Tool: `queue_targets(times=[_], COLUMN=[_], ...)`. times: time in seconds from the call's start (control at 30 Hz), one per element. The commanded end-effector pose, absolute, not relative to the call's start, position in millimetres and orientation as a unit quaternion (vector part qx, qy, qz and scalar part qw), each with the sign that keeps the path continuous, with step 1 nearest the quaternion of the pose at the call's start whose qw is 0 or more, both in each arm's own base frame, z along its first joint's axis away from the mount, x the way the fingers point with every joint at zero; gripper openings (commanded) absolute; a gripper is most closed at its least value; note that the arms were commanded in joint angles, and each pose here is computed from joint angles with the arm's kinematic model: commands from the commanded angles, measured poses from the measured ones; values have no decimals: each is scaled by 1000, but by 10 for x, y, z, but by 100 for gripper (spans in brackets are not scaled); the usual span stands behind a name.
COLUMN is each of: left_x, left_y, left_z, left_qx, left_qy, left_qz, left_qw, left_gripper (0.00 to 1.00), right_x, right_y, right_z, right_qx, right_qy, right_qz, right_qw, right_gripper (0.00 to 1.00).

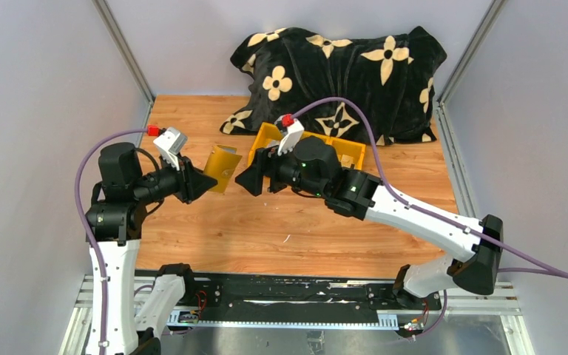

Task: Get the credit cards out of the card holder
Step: Open the card holder at the center of the board.

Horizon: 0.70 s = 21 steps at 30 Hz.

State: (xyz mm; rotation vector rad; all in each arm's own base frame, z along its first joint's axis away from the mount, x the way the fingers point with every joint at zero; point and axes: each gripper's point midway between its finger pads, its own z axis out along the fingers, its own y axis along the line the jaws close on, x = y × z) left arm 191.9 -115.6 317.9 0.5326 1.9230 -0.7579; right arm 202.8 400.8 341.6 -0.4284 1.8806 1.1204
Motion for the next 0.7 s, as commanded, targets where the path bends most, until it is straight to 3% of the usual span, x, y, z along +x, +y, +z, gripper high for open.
queue_targets(times=[0.0,0.53,0.67], left_x=[1984,1925,1916], left_y=[-1171,-1210,-1223], left_z=[3420,3350,3341], left_qx=[189,187,189], left_qy=[764,765,765], left_qz=[-316,-332,-337], left_qw=[529,519,516], left_gripper=[13,11,11], right_x=[2003,2027,2081], right_y=[4165,4585,4579], right_z=[3477,3503,3434], right_qx=[-162,-170,-156], right_qy=[762,762,771], right_qz=[449,470,458], right_qw=[438,412,414], right_gripper=[79,73,67])
